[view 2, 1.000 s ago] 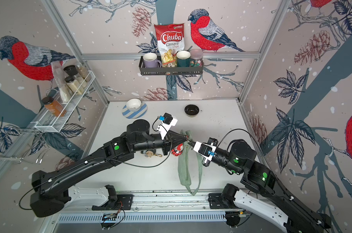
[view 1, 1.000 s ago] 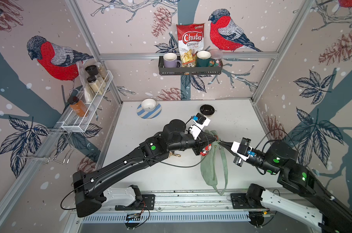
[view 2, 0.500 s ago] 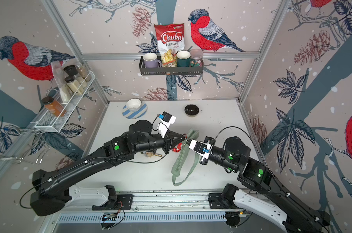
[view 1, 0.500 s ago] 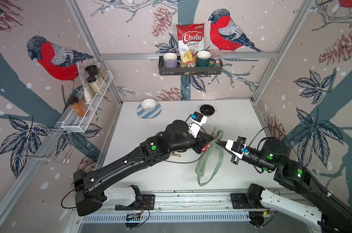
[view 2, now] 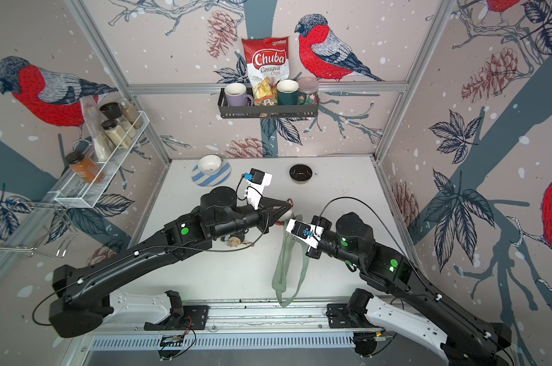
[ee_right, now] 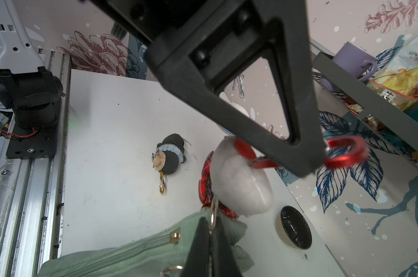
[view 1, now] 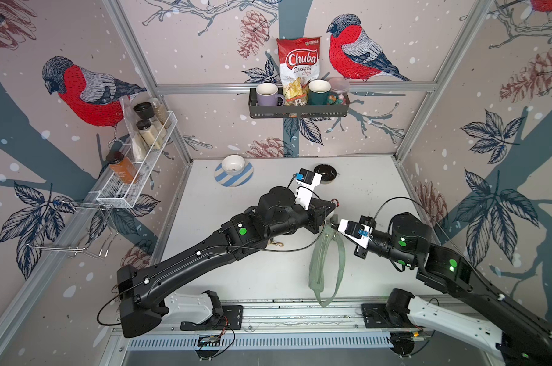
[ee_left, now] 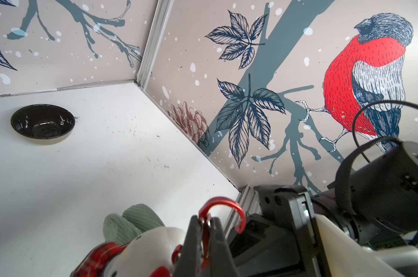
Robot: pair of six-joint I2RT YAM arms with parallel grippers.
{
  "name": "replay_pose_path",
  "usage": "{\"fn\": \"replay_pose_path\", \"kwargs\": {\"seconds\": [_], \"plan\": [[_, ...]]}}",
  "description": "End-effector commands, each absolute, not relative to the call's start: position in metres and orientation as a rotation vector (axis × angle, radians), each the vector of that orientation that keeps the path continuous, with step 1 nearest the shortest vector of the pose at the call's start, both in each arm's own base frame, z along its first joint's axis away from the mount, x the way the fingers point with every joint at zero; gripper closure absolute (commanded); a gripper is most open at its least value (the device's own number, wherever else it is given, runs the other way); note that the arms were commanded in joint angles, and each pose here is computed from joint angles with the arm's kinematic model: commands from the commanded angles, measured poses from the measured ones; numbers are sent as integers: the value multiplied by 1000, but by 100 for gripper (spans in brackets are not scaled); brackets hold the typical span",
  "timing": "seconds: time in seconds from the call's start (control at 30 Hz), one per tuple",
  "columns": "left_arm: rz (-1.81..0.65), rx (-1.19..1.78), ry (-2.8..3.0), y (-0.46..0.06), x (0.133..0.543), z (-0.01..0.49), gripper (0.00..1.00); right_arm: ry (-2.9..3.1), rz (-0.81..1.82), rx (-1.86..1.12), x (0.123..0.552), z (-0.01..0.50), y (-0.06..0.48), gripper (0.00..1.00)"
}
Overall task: Remove the decoration from the bag
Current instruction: Remove the decoration item from the bag, then place the decoration item at the center of the board.
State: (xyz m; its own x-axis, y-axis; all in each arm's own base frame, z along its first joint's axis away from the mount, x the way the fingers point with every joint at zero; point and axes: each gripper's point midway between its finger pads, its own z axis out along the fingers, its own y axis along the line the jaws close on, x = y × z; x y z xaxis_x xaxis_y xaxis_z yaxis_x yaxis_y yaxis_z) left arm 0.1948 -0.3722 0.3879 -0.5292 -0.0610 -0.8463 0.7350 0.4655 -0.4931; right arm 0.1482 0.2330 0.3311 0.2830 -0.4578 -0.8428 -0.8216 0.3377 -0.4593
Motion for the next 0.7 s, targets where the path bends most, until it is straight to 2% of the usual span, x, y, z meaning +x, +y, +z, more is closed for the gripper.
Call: {"fn": "replay_pose_path", "kwargs": {"seconds": [0.0,0.23,0.53,0.67], "plan": [[-1133,551,1816,-370,199,395,100,1320,384,-1241,149,344,231,100],[-982,559,1809,-356,211,394,100,1326,371,-1206,151,348,225,100],[-772,475,1867,-317,260,377,100,1392,358,-1116,171,347,219,100],[-627,371,1984,-288,289,349,100,1482,347,-993,195,347,207,100]]}}
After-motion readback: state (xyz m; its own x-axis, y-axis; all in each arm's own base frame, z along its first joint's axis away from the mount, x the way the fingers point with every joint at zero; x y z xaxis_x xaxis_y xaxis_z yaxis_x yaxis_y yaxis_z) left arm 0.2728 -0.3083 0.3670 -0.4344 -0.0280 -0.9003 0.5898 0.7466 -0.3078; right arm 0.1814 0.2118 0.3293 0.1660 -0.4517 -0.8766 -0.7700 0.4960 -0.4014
